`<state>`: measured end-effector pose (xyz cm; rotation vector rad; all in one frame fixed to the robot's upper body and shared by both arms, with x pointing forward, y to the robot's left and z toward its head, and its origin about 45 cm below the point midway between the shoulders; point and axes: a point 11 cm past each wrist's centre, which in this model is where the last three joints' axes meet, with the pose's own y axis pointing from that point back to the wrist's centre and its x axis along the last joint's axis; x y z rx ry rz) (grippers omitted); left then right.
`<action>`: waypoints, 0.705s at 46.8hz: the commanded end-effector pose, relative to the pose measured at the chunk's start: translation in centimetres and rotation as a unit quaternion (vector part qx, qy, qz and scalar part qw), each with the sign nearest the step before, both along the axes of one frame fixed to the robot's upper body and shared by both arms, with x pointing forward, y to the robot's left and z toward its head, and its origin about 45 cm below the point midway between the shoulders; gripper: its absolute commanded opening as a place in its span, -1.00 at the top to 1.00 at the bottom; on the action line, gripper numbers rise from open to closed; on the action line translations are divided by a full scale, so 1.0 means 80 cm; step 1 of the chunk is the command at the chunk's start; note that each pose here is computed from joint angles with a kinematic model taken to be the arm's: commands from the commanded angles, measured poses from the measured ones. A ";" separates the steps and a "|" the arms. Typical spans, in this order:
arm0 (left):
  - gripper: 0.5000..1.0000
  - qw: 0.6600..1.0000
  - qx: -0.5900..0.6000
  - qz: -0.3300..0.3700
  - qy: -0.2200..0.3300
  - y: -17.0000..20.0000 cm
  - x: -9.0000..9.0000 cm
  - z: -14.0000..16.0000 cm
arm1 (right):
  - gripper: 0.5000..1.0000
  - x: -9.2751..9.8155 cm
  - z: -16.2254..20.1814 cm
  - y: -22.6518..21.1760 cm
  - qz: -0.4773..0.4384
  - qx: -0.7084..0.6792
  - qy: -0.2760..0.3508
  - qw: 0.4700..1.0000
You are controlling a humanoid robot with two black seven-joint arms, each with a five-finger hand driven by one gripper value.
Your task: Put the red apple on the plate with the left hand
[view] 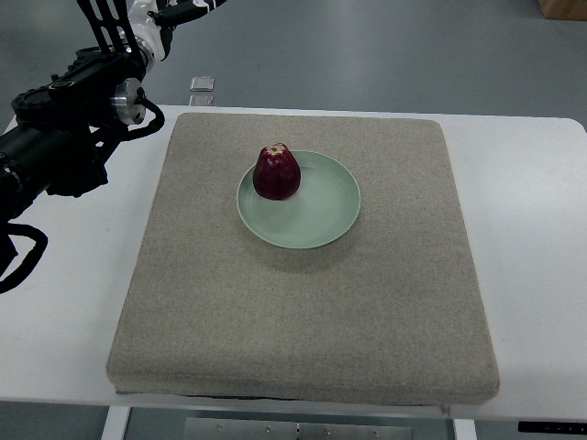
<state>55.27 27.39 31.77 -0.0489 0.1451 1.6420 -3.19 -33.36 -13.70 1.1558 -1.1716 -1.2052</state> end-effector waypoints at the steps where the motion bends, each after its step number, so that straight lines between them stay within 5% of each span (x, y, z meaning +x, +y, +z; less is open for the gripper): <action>1: -0.87 1.000 -0.017 0.014 0.002 0.006 0.001 -0.005 | -0.72 0.000 0.000 0.000 0.000 0.000 0.000 1.000; 21: -0.88 0.989 -0.143 -0.023 0.008 0.005 -0.004 -0.025 | -0.73 0.000 0.000 0.000 0.000 0.000 0.000 1.000; 33: -0.88 0.973 -0.193 -0.126 -0.029 0.001 -0.013 -0.028 | -0.72 0.000 0.000 0.000 0.000 -0.001 0.000 1.000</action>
